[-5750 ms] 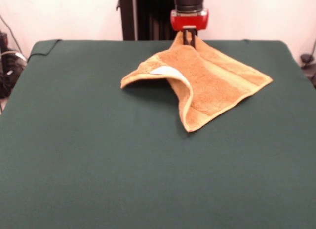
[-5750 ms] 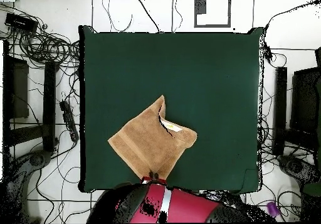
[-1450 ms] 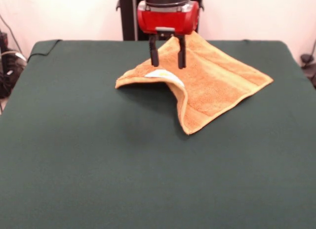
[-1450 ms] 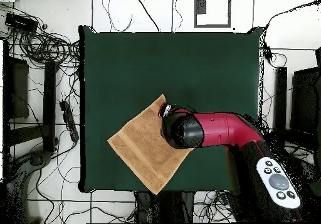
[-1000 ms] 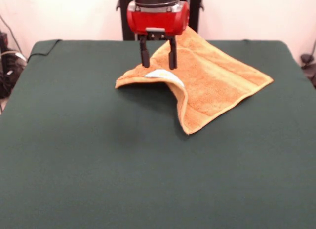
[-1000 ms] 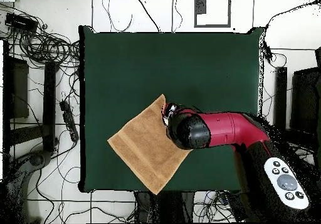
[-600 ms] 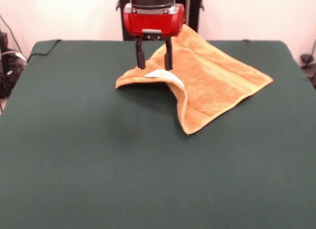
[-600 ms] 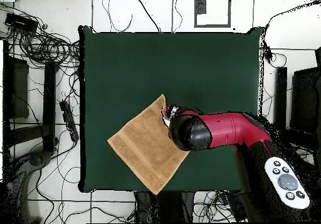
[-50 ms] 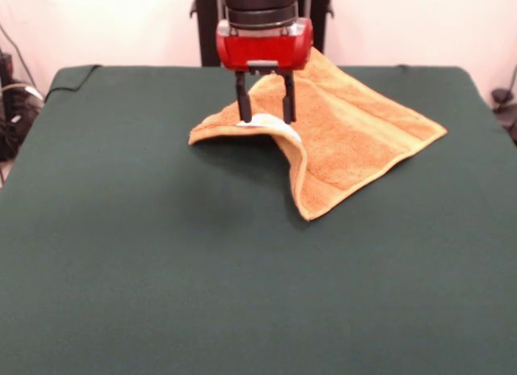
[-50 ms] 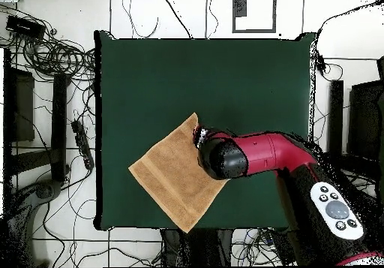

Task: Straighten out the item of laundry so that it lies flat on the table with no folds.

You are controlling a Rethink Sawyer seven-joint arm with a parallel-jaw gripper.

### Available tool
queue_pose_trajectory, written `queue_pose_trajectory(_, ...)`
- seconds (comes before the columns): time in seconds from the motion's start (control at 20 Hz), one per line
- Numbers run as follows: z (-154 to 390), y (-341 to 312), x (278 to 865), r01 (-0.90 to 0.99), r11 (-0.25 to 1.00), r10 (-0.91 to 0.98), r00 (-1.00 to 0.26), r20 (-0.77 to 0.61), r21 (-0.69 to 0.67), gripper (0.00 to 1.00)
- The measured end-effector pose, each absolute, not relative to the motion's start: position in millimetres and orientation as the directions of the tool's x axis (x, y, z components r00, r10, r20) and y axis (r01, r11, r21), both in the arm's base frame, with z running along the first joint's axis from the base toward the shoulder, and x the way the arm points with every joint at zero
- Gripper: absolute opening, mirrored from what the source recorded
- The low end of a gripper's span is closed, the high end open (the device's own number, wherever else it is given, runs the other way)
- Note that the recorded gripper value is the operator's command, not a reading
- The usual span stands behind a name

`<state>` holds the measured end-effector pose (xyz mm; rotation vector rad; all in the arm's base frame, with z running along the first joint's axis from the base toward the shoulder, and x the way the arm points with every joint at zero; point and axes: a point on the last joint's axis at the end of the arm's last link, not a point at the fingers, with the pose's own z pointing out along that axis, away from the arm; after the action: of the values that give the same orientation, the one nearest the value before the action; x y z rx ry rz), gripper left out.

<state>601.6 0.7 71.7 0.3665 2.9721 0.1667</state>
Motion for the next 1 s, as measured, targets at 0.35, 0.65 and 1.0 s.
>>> queue_pose_trajectory(0.35, 56, 6, 594, 0.234, 0.961, 0.249, -0.964, -0.093, 0.146, 1.00)
queue_pose_trajectory(0.65, 46, -2, 588, 0.223, 0.963, 0.238, -0.968, -0.086, 0.147, 1.00)
queue_pose_trajectory(1.0, 45, -24, 587, 0.246, 0.957, 0.259, -0.963, -0.074, 0.154, 1.00)
